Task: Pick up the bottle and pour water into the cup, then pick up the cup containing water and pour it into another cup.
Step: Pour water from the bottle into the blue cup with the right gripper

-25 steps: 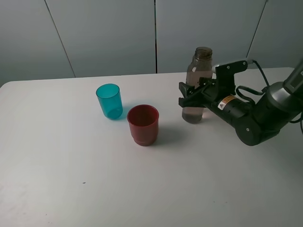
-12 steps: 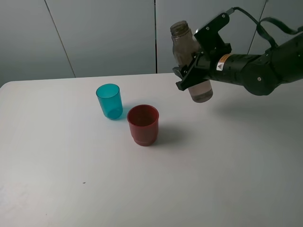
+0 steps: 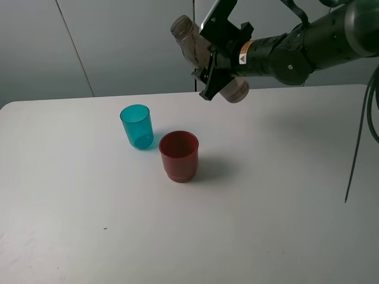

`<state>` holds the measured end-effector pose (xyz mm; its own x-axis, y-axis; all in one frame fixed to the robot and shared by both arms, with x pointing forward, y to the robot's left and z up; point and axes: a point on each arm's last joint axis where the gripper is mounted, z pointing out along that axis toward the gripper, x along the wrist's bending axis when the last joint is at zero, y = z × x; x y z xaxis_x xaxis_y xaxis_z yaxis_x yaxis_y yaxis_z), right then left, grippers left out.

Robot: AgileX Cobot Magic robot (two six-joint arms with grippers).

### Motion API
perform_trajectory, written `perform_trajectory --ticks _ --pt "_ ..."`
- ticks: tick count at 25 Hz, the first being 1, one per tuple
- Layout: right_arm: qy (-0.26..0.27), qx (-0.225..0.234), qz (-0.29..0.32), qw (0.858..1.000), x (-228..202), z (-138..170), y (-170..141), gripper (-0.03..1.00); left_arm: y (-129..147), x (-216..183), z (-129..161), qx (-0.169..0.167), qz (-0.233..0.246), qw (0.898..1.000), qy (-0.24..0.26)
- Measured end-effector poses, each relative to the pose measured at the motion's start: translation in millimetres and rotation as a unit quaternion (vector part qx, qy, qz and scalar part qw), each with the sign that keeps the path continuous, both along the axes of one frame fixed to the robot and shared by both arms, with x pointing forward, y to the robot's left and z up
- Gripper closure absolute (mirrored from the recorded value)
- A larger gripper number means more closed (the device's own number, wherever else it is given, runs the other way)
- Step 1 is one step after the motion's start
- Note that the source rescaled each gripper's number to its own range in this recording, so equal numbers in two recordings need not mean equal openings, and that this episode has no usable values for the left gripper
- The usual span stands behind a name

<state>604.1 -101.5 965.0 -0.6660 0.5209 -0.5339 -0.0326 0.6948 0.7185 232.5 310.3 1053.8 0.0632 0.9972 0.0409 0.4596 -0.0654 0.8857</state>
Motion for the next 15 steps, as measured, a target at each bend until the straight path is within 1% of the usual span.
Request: perform_trajectory --ticks 4,8,11,15 --pt "-0.002 -0.076 0.044 0.996 0 -15 22 0.97 0 0 0 0.0 0.0 1.0 0.0" --pt "-0.012 -0.122 0.082 0.989 -2 -24 44 0.97 0 0 0 0.0 0.0 1.0 0.0" --pt "-0.019 -0.138 0.1 0.985 -2 -26 56 0.97 0 0 0 0.0 0.0 1.0 0.0" --pt "-0.032 -0.14 0.103 0.984 8 -25 65 0.97 0 0 0 0.0 0.0 1.0 0.0"
